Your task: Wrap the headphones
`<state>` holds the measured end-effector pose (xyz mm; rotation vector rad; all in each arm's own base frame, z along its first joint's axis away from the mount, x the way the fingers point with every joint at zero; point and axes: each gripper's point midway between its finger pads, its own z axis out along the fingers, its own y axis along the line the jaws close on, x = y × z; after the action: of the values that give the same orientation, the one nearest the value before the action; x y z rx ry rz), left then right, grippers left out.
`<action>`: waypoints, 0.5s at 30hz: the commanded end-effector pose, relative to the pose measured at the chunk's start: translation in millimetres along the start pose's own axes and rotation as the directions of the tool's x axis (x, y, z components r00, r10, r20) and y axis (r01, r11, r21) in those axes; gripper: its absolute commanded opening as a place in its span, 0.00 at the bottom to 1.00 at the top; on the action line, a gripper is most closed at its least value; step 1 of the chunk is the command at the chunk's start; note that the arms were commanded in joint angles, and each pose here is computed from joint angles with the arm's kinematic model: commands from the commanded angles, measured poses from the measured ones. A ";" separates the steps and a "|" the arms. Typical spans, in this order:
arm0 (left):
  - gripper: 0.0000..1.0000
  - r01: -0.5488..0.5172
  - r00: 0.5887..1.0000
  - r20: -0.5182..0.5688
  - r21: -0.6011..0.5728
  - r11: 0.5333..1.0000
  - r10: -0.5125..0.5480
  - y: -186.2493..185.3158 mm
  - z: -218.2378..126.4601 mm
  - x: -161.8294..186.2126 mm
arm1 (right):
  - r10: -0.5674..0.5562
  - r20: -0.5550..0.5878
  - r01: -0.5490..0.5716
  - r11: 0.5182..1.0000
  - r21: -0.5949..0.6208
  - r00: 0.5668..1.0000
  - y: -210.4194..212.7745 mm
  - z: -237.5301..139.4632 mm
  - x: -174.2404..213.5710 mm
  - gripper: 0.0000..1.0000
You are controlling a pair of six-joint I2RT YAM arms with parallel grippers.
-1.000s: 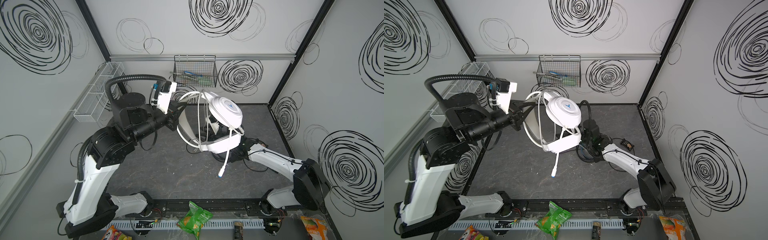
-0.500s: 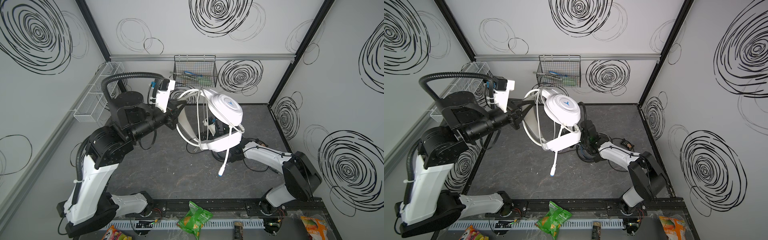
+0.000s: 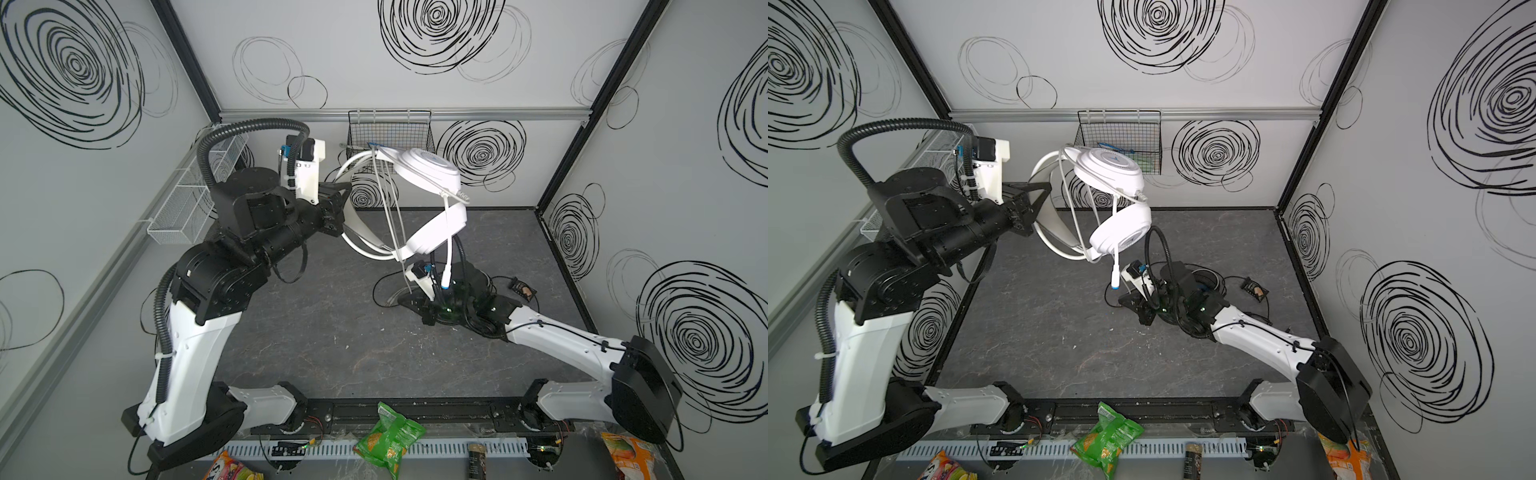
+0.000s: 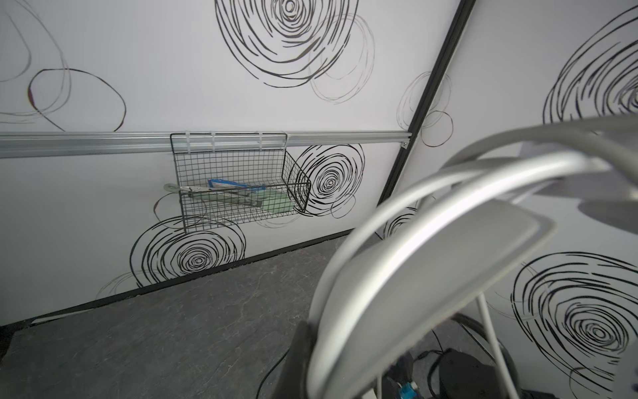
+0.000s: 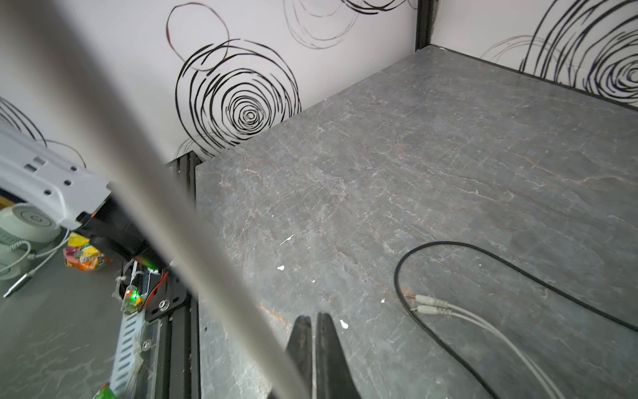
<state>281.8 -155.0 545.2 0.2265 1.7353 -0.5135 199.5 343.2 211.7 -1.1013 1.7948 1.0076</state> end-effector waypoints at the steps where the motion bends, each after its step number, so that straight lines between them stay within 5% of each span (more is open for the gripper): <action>1: 0.00 0.089 0.989 0.125 -0.079 0.993 -0.079 25.2 6.4 -26.0 | -0.045 -0.056 0.047 0.998 0.035 0.997 15.2 -10.4 16.6 0.00; 15: 0.00 0.042 0.994 0.110 -0.430 0.902 0.006 108.5 49.1 16.6 | -0.288 -0.124 0.297 0.953 0.061 0.949 89.2 -43.6 -10.8 0.00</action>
<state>355.3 -102.3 465.2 -0.0208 1.8657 -0.1845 112.7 344.4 242.0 -1.3264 1.7083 0.8215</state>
